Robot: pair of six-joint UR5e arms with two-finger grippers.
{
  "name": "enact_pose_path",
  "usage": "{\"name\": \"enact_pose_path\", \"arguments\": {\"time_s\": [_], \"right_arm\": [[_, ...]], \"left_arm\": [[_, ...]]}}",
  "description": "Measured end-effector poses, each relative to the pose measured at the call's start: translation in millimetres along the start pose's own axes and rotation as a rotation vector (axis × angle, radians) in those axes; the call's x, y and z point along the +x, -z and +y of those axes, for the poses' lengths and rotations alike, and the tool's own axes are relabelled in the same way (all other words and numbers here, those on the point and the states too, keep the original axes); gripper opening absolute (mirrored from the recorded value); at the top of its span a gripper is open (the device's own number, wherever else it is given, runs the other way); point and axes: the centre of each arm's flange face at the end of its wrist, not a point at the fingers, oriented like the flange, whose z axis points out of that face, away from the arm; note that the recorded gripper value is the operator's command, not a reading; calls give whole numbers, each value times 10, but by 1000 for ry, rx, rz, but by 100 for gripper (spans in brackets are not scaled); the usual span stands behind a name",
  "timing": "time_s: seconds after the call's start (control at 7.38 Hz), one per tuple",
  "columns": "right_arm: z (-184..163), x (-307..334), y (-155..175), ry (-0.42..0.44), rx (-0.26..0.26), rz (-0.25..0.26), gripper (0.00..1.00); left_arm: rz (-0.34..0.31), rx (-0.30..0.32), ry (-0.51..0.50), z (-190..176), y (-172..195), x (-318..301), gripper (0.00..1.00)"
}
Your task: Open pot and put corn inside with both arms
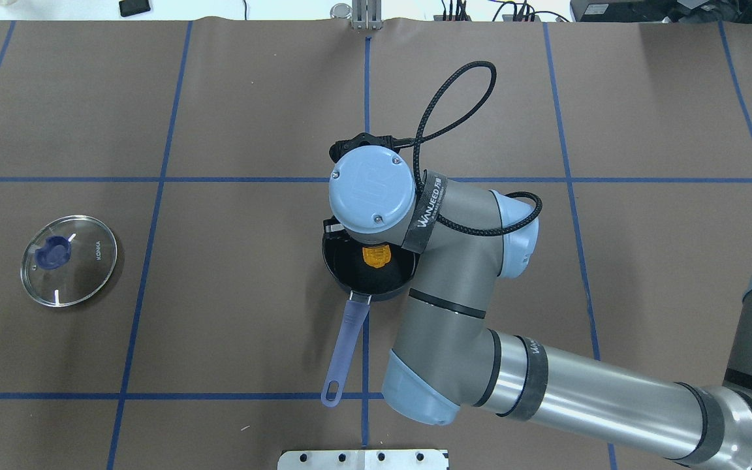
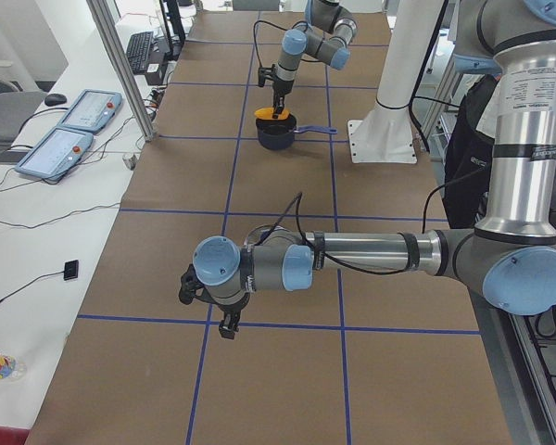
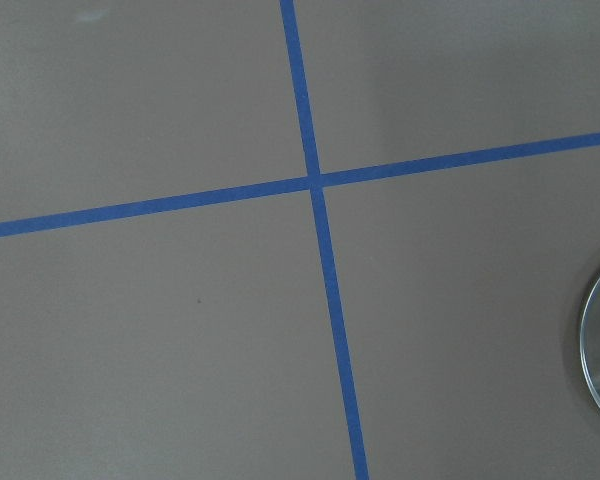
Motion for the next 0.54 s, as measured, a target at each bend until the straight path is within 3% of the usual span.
{"name": "enact_pose_path", "arguments": {"time_s": [0.27,0.54], "right_arm": [[-37,-22,-324,-7,-3,13,0],[12,-43,-424,-3,-12,14,0]], "left_arm": [[-1,1,-2,-5,5,6,98],[0,2,-3,-9,9,14,98]]}}
